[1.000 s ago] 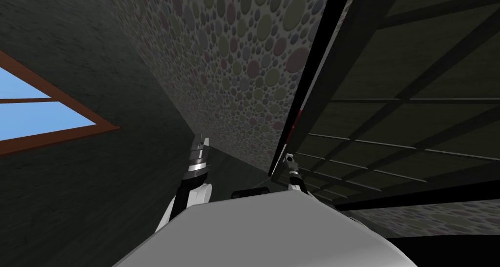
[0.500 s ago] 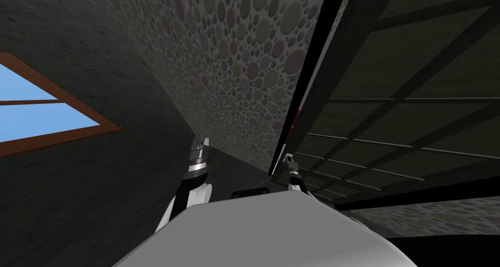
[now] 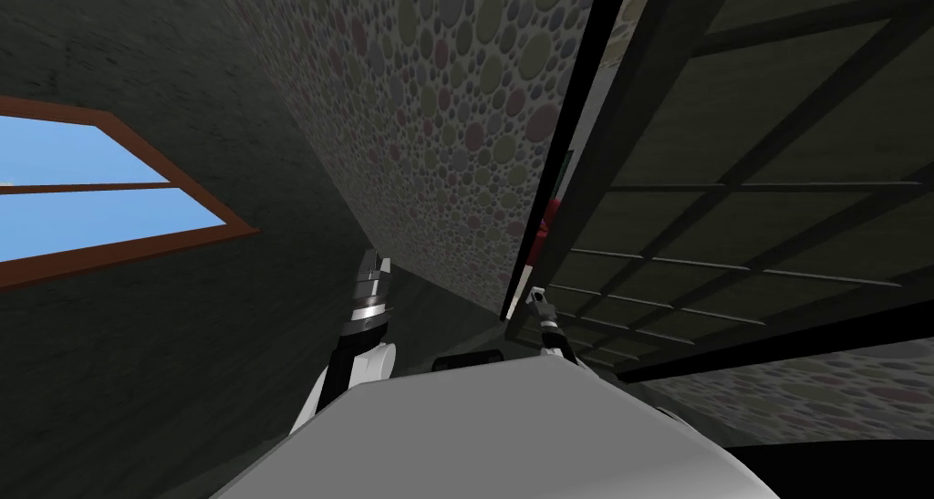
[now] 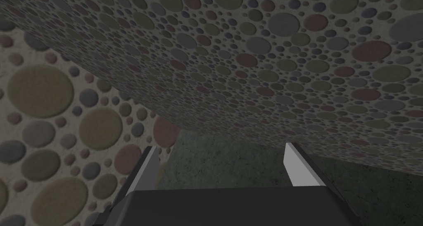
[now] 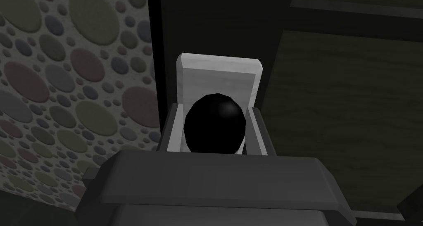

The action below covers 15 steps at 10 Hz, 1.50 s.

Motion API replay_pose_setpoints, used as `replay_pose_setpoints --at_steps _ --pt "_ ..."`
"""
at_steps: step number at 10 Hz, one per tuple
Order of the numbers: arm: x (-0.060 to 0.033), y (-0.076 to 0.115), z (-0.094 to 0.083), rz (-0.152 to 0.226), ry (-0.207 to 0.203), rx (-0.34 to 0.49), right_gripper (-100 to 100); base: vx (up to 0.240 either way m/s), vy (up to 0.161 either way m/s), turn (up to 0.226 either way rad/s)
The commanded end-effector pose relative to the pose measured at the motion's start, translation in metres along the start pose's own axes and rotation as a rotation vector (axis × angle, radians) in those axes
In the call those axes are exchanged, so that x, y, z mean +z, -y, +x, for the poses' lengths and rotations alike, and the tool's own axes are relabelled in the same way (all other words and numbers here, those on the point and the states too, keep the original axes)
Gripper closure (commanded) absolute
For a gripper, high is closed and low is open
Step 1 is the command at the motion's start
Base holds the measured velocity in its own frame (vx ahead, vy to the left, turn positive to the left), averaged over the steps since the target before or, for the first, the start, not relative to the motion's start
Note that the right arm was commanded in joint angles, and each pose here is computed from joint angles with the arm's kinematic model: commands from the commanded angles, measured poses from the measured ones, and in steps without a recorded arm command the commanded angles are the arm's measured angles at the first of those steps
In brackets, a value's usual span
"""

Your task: Pull the door open

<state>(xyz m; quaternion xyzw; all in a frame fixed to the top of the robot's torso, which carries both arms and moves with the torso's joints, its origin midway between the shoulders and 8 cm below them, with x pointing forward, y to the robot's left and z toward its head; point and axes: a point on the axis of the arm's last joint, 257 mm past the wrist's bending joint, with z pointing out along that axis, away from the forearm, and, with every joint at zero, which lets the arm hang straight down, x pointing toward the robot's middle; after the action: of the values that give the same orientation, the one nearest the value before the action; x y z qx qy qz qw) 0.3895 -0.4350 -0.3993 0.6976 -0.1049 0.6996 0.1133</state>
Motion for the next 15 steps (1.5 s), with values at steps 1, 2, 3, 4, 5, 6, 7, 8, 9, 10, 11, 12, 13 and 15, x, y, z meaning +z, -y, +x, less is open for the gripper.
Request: replay_pose_setpoints --at_steps 1,2,3,4,5,6,7,8,9,10,11,12,13,15 --pt "-0.0031 0.004 0.000 0.026 0.001 0.005 100 -0.210 -0.004 0.066" --pt "-0.0053 0.008 0.000 0.050 0.002 0.007 100 -0.239 -0.001 0.082" --pt "-0.0067 0.011 0.000 0.063 0.003 0.009 100 -0.256 -0.007 0.067" --pt "-0.0086 0.014 0.000 0.082 0.004 0.011 100 -0.236 -0.006 0.063" --pt "-0.0064 0.011 0.000 0.070 0.003 0.006 100 -0.102 0.001 0.018" --pt "-0.0129 0.014 -0.002 0.100 0.006 0.007 100 -0.152 -0.015 0.100" --pt "-0.0154 0.015 -0.001 0.114 0.005 0.007 100 -0.228 -0.019 0.096" --pt "-0.0183 0.016 -0.001 0.131 0.004 0.007 100 -0.222 -0.045 0.081" --pt "-0.0214 0.017 -0.001 0.148 0.003 0.008 100 -0.218 -0.034 0.085" --pt "-0.0262 0.020 0.000 0.174 0.002 0.009 100 -0.242 -0.041 0.095" --pt "-0.0293 0.021 0.000 0.189 0.002 0.010 100 -0.271 -0.057 0.089" --pt "-0.0331 0.022 0.000 0.208 0.003 0.011 100 -0.252 -0.040 0.093" --pt "-0.0294 0.023 0.000 0.198 0.002 0.009 100 -0.109 -0.009 0.026" --pt "-0.0427 0.022 -0.002 0.236 0.004 0.009 100 -0.207 -0.024 0.135"
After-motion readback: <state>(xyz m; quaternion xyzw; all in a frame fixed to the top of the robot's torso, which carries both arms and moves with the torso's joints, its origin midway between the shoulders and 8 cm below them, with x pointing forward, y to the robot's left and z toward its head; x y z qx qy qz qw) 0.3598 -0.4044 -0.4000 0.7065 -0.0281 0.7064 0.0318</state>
